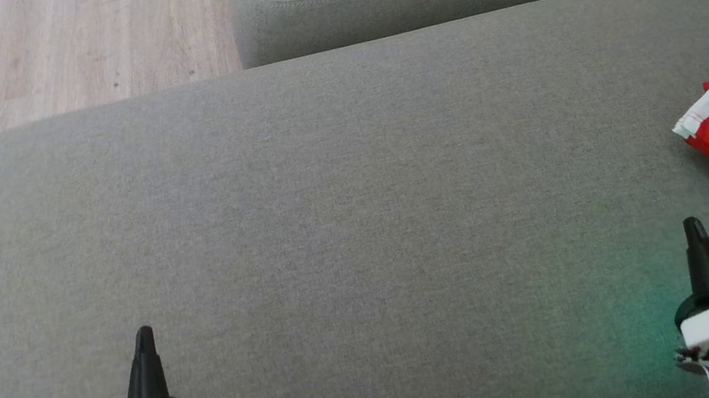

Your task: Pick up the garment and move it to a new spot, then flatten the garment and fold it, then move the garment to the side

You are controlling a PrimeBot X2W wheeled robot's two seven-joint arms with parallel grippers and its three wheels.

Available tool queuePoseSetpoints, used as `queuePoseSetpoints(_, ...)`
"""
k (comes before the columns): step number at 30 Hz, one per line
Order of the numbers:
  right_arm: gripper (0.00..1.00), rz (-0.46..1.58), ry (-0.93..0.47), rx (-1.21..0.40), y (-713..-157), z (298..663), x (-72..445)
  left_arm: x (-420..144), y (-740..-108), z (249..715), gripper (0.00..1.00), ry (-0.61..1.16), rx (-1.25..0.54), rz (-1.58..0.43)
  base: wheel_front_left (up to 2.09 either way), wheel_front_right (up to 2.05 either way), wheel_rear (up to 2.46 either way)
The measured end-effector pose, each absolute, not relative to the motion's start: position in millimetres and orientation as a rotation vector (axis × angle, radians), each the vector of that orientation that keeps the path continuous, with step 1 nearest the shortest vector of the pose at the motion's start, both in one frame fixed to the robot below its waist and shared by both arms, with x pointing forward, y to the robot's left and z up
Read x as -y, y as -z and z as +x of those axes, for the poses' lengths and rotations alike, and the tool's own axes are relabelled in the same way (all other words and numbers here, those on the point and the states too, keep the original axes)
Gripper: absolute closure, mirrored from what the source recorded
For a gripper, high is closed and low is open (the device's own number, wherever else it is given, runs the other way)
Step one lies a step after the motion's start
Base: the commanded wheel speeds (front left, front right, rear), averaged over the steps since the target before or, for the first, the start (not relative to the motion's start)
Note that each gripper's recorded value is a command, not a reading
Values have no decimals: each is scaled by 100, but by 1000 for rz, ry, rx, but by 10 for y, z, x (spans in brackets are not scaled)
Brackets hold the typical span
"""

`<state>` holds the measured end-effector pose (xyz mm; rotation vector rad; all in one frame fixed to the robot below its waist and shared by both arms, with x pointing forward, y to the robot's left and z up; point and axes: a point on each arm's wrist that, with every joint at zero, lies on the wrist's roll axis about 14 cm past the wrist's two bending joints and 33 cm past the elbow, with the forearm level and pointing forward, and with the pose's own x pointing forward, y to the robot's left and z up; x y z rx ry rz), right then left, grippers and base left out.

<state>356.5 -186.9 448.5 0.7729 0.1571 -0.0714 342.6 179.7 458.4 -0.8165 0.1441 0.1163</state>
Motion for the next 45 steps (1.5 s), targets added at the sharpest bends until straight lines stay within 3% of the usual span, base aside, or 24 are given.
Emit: queuePoseSetpoints(45,100,1340,114,-101,-4638,3673,2007,-1811,-4632,3615,100,-91,-145,-1357,0,0,0)
